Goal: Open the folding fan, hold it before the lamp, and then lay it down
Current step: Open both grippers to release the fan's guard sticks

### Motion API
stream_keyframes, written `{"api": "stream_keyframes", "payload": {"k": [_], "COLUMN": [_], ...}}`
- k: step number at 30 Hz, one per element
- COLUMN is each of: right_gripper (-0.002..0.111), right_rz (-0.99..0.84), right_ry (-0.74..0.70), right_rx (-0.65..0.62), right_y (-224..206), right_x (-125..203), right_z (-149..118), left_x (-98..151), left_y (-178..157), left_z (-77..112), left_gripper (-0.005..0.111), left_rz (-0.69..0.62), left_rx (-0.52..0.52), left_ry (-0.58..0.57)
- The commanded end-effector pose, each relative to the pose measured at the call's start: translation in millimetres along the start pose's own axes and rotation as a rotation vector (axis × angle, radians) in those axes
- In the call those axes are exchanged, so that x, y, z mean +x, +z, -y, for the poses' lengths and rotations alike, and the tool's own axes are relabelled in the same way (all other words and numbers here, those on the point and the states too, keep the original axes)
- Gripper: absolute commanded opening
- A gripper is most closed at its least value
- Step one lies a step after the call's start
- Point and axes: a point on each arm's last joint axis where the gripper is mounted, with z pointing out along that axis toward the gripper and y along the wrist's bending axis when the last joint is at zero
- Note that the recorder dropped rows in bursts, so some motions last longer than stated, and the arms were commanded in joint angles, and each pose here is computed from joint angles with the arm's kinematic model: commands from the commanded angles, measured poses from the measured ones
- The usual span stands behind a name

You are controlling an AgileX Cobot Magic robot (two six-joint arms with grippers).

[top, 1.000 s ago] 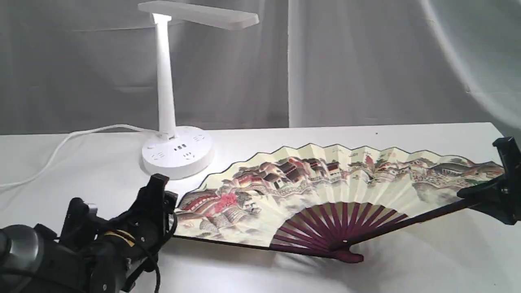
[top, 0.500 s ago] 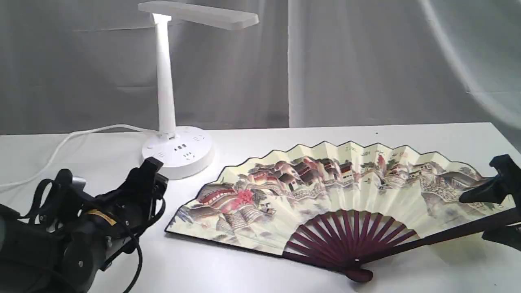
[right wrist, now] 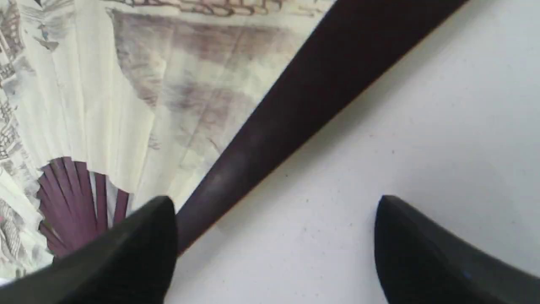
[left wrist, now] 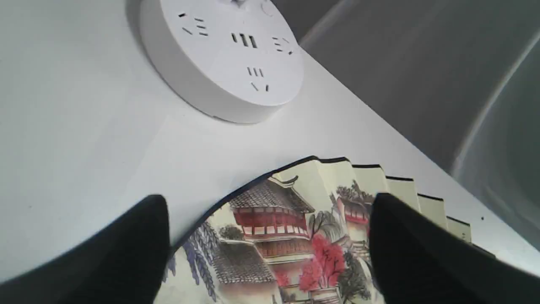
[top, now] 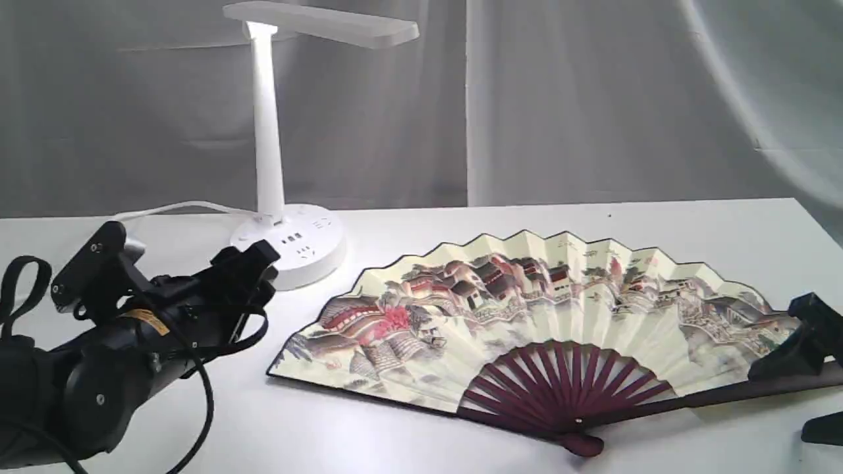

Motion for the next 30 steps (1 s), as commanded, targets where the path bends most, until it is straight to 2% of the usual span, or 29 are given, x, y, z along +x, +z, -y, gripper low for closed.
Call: {"api": "stream_keyframes", "payload": {"k": [1, 9, 19, 23, 26, 30], "right_gripper": [0.066, 0.059, 0.051, 0.049, 0.046, 0.04], "right_rz": [0.008, 0.054, -0.002, -0.037, -0.073, -0.108], "right_ry": [-0.03, -0.163, -0.406, -0.467, -0.509, -0.574], "right_rx": [-0.007, -0.006, 0.105, 0.148, 0.2, 0.252], "right_y": [-13, -34, -35, -31, -26, -19], "right_x": [2, 12, 40, 48, 55, 63], "right_z": [-8, -44, -81, -89, -92, -97], "left_x": [-3, -3, -5, -7, -9, -17], "left_y": [-4, -13, -35, -47, -57, -69], "left_z": [3.3, 7.5, 15.5, 20.2, 26.4, 40.7], "left_gripper": [0.067, 0.067, 0.067, 0.065, 0.053, 0.027], "left_rz": [-0.015, -0.098, -0.231, -0.277, -0.335, -0.461], "left_rx": [0.001, -0.009, 0.006, 0.017, 0.034, 0.042], "left_ry": [0.086, 0.291, 0.493, 0.495, 0.538, 0.646]}}
